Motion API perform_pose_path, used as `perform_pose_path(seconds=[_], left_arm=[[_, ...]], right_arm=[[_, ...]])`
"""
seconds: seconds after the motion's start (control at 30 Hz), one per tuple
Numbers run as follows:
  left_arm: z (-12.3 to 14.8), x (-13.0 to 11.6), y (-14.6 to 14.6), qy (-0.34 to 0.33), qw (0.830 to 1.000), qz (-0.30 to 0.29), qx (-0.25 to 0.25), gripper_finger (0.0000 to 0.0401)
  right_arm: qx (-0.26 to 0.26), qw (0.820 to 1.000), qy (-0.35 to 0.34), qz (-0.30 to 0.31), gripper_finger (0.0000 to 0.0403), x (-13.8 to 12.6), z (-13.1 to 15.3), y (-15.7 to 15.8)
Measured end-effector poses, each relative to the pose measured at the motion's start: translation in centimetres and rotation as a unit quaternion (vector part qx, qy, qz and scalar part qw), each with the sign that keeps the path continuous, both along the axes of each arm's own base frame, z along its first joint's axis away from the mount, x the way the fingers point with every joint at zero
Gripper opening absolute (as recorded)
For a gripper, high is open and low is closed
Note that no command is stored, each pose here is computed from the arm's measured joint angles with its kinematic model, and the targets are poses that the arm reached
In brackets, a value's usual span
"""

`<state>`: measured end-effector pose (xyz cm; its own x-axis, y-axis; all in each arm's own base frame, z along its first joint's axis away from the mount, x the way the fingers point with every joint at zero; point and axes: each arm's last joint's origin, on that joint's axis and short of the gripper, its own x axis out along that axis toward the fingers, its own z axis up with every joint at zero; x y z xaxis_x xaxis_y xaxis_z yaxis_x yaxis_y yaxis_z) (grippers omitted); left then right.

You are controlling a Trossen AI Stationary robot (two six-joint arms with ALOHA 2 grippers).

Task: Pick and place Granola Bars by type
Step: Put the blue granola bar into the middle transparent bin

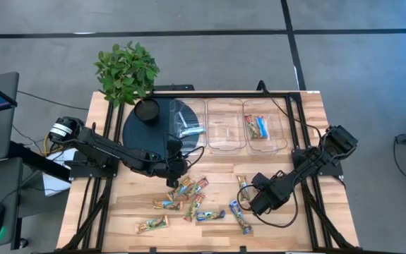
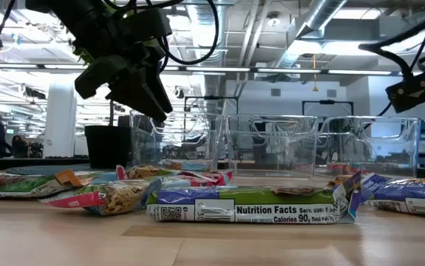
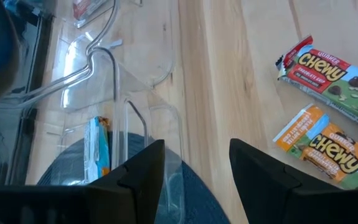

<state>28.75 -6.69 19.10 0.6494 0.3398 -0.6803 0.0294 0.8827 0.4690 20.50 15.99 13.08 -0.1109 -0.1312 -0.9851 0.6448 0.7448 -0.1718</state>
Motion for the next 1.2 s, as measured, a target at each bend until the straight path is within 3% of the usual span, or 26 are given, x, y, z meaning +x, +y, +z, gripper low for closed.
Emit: perform_pose_path(seconds=[0.67,1.2], left_arm=[[0.0,0.0,0.0,-0.001,1.000,-0.001,-0.001,0.0176],[0.0,0.0,0.0,-0.001,1.000,-0.002,-0.002,0.0176]], right_arm=[[0.027,0.998,-0.022,0.044,0.0126,0.3,-0.1,0.8],[0.032,0.996,-0.035,0.076,0.0121,0.4,-0.2,1.2]])
